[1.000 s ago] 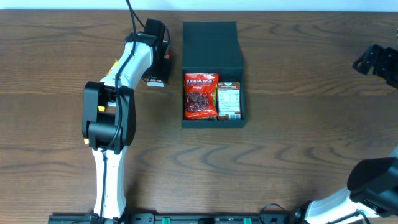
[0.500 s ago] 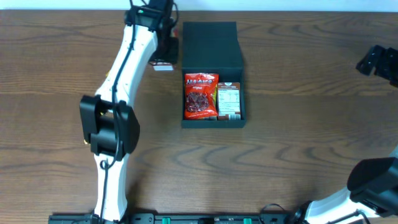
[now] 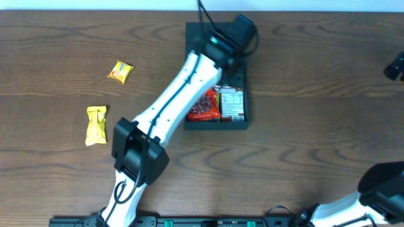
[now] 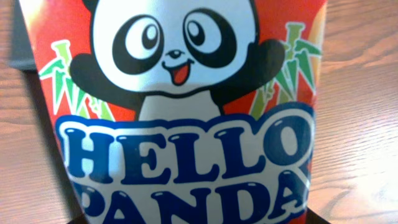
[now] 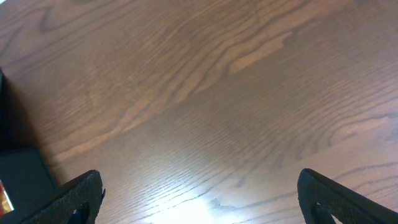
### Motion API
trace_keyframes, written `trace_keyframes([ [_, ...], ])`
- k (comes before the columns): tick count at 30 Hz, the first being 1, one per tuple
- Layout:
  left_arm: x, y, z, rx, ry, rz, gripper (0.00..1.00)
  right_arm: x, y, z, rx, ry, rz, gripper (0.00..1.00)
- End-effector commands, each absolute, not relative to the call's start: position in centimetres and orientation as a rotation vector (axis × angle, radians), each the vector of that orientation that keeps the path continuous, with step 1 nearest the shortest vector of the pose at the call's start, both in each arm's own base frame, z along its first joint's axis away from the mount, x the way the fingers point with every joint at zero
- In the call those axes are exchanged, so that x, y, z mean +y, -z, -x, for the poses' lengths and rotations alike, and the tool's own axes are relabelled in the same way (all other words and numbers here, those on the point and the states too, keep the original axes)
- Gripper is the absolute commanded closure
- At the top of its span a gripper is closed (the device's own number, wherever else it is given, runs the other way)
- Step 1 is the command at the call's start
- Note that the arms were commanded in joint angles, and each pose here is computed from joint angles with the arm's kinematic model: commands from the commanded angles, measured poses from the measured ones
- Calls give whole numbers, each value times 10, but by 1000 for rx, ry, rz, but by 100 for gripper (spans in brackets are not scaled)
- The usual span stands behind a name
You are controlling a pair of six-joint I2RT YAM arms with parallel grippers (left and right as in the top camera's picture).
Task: Pack container
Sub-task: 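Carry the Hello Panda box over the black box and lower it, then push the Hello Panda box down beside the Hacks bag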
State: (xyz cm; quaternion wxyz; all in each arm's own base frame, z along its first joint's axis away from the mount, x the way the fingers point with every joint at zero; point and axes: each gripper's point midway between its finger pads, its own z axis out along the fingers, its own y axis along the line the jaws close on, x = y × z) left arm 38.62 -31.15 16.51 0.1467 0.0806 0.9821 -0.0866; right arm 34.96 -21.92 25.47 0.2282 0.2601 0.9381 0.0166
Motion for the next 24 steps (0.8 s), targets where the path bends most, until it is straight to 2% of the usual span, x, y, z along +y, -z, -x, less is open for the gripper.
trace_keyframes([
  [1, -310, -156, -385, 2822, 191, -96, 69, -223, -251, -349, 2570, -94, -747, 1],
  [11, -320, -107, -368, 2878, 173, -128, 63, -219, -253, -351, 2553, -154, -723, 1],
  [17, -327, -86, -363, 2897, 224, -140, 61, -150, -281, -370, 2431, -576, -172, 1],
  [24, -332, -78, -368, 2867, 251, -170, 58, -111, -303, -364, 2284, -781, 81, 1],
])
